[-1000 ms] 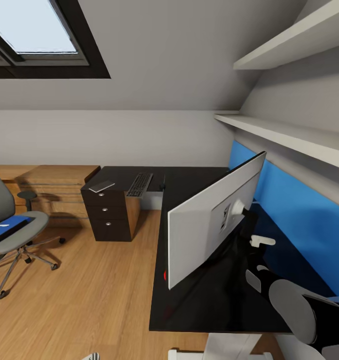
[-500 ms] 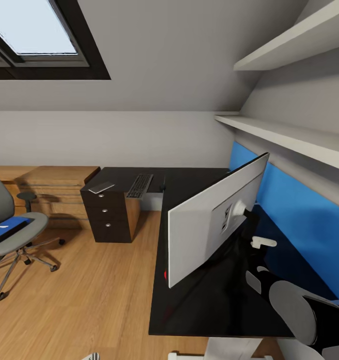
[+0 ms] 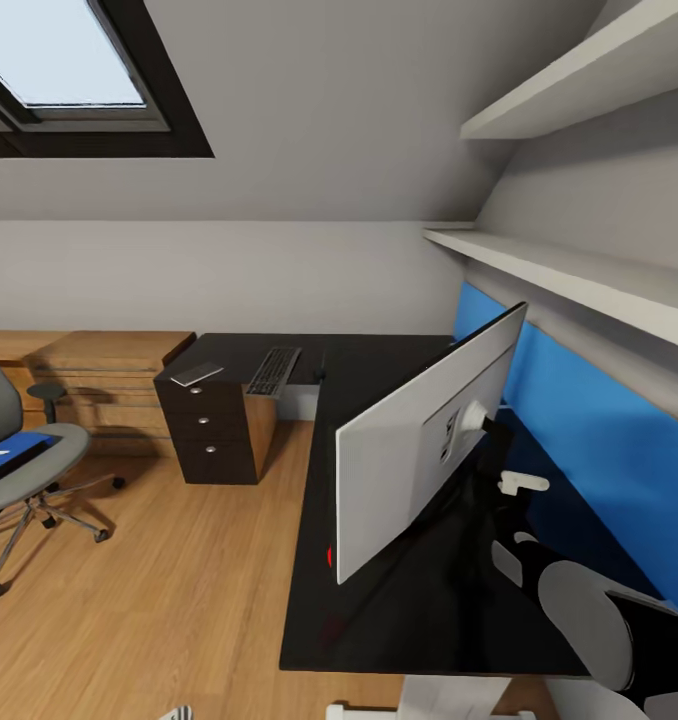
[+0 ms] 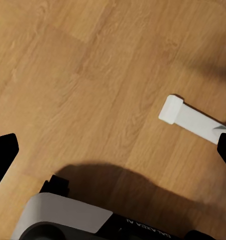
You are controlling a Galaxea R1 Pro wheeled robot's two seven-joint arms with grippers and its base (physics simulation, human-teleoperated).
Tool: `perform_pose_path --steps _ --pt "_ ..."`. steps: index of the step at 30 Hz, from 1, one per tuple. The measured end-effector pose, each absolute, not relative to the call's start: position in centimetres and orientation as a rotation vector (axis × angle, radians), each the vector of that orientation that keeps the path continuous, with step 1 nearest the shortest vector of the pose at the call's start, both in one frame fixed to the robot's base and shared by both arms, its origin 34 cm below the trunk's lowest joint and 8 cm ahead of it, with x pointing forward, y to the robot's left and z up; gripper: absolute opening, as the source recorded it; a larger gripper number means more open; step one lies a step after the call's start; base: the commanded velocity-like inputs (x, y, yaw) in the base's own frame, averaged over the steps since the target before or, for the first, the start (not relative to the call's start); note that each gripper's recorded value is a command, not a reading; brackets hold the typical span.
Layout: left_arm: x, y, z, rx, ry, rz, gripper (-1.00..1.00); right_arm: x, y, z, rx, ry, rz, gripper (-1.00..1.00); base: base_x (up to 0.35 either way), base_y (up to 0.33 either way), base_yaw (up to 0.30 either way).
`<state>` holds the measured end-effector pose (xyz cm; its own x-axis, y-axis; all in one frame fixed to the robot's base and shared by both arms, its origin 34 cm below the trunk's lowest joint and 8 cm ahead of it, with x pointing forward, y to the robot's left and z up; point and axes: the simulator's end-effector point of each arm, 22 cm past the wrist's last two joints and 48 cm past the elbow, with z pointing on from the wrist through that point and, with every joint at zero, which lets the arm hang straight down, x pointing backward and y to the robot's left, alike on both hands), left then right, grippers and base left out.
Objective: In the bedroom, organize the workspace by keeping the computer under the desk, ensuring the monitor is on the desk, placing the keyboard on the desk next to the monitor, placing the mouse on the desk next to the keyboard, moving the folder from the swivel chair onto the desk next to the mouse, stacking the notebook on top of the folder with the pen on top of the notebook, and positioning the swivel chair next to the desk.
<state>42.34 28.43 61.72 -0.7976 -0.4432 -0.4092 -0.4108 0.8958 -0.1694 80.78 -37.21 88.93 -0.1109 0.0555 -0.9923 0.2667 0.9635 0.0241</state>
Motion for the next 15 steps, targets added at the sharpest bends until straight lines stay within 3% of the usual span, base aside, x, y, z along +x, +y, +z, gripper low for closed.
perform_pose_path --steps 11,15 --pt "42.37 28.49 61.65 -0.625 2.615 -0.098 1.0 81.06 -36.77 88.93 0.23 1.68 -0.166 -1.0 0.005 -0.056 0.0" --pt "42.11 28.52 62.08 -0.624 2.606 -0.1 1.0 80.2 -36.98 89.06 0.236 1.687 -0.179 -1.0 0.172 -0.002 0.0"
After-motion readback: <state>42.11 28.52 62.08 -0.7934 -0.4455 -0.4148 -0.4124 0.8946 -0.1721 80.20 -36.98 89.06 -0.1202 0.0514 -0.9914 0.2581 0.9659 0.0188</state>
